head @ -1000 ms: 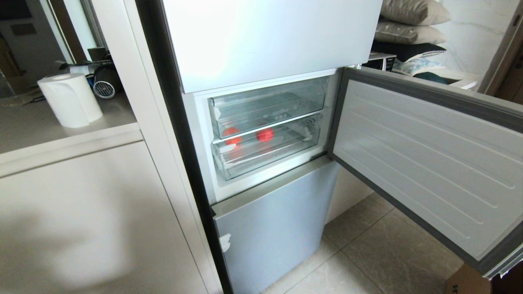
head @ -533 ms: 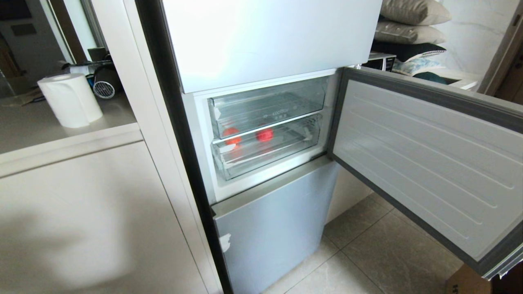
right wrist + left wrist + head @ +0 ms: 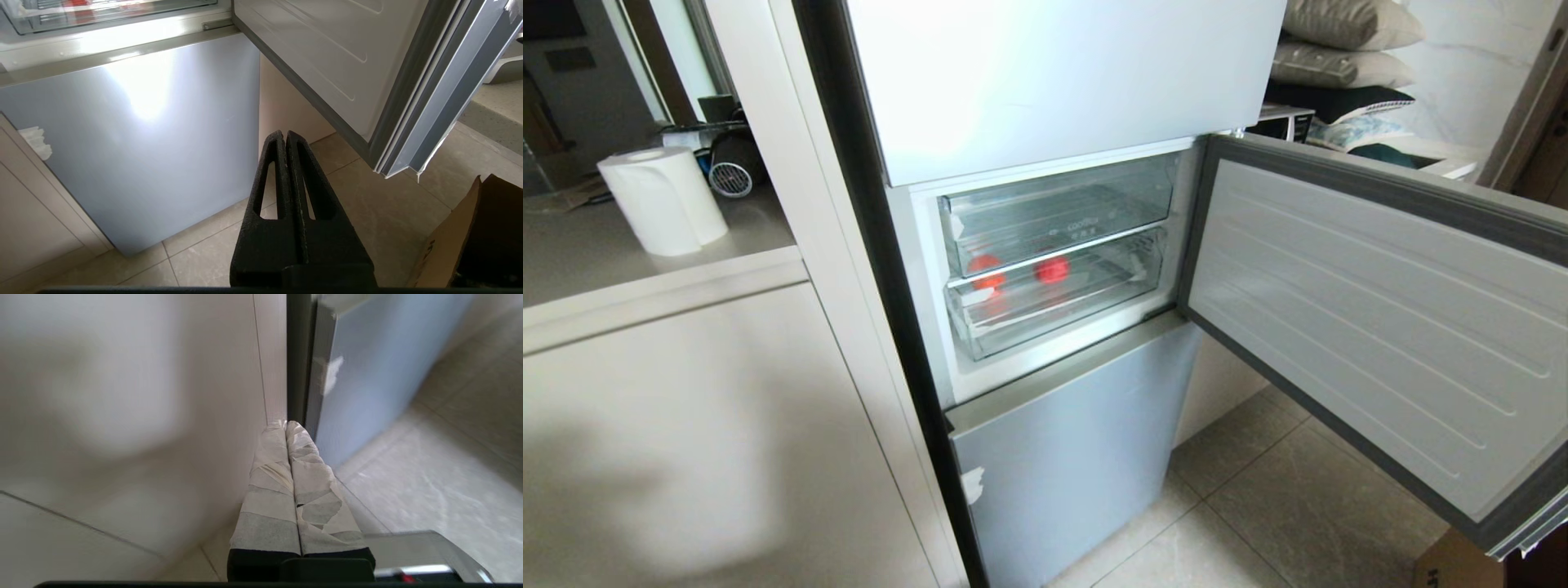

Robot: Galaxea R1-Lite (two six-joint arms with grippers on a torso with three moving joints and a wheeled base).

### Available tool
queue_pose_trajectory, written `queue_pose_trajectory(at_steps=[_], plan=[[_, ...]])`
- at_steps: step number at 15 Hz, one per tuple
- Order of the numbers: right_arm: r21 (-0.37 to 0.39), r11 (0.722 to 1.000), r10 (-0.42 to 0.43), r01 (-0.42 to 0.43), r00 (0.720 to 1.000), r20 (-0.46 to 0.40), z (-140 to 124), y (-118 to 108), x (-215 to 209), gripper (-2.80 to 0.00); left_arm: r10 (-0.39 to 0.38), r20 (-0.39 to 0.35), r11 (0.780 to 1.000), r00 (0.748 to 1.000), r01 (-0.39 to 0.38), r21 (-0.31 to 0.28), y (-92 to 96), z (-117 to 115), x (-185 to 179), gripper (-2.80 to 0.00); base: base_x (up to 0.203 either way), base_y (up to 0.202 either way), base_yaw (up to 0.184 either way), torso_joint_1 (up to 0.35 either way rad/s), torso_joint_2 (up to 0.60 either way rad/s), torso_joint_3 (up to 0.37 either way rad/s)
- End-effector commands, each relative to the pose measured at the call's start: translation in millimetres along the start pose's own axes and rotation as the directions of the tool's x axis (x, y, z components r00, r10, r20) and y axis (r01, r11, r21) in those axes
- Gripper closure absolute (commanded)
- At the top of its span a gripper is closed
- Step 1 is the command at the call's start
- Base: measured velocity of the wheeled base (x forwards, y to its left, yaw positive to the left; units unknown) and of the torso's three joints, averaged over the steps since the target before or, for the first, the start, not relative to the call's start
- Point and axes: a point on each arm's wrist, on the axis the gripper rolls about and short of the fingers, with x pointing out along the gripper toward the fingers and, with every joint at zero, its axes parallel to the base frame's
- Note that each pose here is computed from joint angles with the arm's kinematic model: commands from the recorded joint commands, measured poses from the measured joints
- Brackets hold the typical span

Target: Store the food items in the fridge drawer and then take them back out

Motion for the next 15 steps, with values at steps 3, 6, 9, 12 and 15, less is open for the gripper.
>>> queue_pose_trajectory(at_steps=[3,6,9,12,15], plan=[[0.001,1.0,0.0,0.0,1.0,-0.001,0.0,0.0,0.1,0.0,-0.018,0.242,1.0,0.97,0.012,0.029,-1.0,-8.0,-17.1,0.0,0.0,0.0,0.0,0.0,0.0,0.0],[0.0,1.0,0.0,0.0,1.0,-0.001,0.0,0.0,0.1,0.0,0.005,0.241,0.996,0.971,0.018,-0.091,0.0,-7.1,-16.8,0.0,0.0,0.0,0.0,0.0,0.0,0.0],[0.001,1.0,0.0,0.0,1.0,-0.001,0.0,0.0,0.1,0.0,0.005,0.241,0.996,0.97,0.017,-0.089,0.0,-7.1,-16.9,0.0,0.0,0.0,0.0,0.0,0.0,0.0],[0.001,1.0,0.0,0.0,1.0,-0.001,0.0,0.0,0.1,0.0,0.005,0.242,0.996,0.97,0.017,-0.089,0.0,-7.2,-16.9,0.0,0.001,0.0,0.034,0.0,0.0,0.001],[0.001,1.0,0.0,0.0,1.0,-0.001,0.0,0.0,0.1,0.0,0.006,0.242,0.996,0.97,0.016,-0.091,0.0,-7.2,-16.9,0.0,0.003,-0.01,0.169,0.002,0.0,0.001]])
